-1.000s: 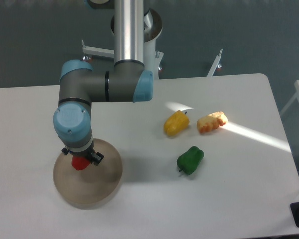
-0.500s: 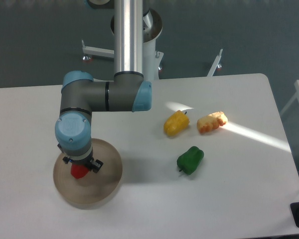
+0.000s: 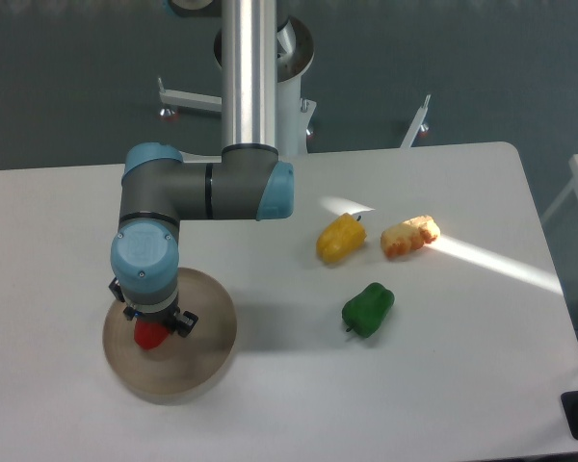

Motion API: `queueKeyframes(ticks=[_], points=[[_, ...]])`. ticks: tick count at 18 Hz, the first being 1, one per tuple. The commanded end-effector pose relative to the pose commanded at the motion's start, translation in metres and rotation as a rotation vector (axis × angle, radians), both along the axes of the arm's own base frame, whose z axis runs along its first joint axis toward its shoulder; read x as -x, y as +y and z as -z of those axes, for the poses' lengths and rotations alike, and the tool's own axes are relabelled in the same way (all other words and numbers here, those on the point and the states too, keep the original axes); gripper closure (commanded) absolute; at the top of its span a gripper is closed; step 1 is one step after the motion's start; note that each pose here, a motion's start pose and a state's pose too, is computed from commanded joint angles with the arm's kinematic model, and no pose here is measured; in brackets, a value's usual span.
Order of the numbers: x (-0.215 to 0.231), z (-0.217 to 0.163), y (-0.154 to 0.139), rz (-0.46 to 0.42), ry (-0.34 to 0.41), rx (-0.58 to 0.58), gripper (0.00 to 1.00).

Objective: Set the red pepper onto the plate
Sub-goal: 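Lower the red pepper onto the plate and open the gripper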

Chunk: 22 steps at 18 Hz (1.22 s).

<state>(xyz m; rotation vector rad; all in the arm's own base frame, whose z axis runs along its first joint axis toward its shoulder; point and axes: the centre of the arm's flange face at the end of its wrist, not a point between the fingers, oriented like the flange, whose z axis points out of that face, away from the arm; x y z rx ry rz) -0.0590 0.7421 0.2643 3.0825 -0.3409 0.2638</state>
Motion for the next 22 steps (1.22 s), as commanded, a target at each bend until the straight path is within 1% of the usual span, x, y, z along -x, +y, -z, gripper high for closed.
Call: queueKeyframes(ticks=[8, 16, 18, 22], points=[[-0.0002, 0.0061, -0.0008, 0.000, -0.003, 0.009, 0.49], [-0.0003, 0.0038, -0.0011, 0.002, -0.002, 0.006, 0.34], [0.0007, 0.0033, -0.0015, 0.000, -0.001, 0.004, 0.28], [0.0018, 0.0023, -0.0019, 0.001, -0.001, 0.004, 0.22]])
